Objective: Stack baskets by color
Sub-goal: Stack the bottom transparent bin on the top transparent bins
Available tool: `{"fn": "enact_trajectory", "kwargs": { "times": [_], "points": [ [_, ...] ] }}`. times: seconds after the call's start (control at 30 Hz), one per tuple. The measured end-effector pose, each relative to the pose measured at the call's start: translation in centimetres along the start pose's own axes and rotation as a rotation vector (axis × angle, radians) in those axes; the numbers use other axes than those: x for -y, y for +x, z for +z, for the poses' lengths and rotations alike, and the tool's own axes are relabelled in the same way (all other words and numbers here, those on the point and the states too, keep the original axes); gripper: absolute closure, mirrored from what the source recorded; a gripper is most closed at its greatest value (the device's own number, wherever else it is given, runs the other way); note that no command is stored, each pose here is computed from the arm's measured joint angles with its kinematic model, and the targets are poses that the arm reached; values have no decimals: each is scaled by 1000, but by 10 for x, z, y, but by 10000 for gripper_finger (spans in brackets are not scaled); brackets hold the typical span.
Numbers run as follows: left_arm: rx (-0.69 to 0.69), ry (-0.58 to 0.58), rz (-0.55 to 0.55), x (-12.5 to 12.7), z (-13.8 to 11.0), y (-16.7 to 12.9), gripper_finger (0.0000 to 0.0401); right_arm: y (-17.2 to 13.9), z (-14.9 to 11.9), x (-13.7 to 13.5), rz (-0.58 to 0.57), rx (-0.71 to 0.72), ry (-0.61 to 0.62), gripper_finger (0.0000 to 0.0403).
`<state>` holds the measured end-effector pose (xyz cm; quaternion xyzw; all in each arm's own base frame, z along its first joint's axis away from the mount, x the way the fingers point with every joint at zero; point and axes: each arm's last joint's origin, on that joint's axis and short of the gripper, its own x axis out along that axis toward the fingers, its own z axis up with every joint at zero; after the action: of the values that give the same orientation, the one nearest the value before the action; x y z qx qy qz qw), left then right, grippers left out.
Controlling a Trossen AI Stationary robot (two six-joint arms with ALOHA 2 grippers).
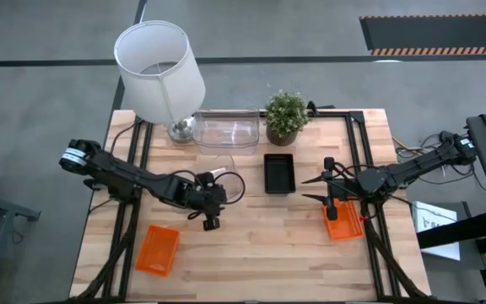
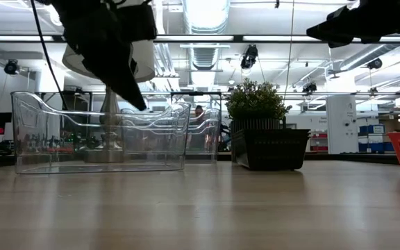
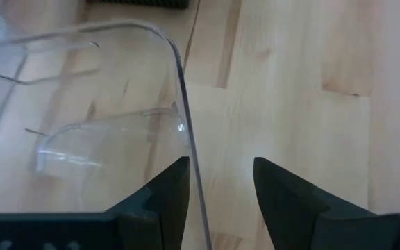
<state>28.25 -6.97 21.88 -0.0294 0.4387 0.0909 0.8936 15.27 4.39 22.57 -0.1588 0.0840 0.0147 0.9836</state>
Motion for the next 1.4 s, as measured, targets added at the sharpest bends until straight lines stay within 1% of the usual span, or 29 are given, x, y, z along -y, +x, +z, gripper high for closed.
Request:
{"fn": "enact_trajectory", "kwargs": {
  "times": [0.13, 0.27, 0.43, 0.63, 0.7, 1.07, 1.27, 1.4],
  "points": [
    [6, -24, -4, 0, -10, 7, 262, 0, 0, 0, 0, 0, 3, 243],
    [-9, -21, 2, -2, -15, 10, 283, 0, 0, 0, 0, 0, 10, 243],
    [-26, -18, 9, -3, -20, 12, 320, 0, 0, 0, 0, 0, 32, 243],
    [-30, -16, 10, -3, -21, 13, 383, 0, 0, 0, 0, 0, 57, 243],
    [-32, -17, 8, -3, -21, 13, 396, 0, 0, 0, 0, 0, 61, 243],
    [-32, -16, 6, -3, -19, 11, 401, 0, 0, 0, 0, -1, 80, 243],
    [-23, 15, -1, -1, 1, -6, 401, 0, 0, 0, 0, -1, 85, 243],
    [-14, 84, -1, 1, 15, -19, 401, 0, 0, 0, 0, -1, 85, 243]
  ]
}}
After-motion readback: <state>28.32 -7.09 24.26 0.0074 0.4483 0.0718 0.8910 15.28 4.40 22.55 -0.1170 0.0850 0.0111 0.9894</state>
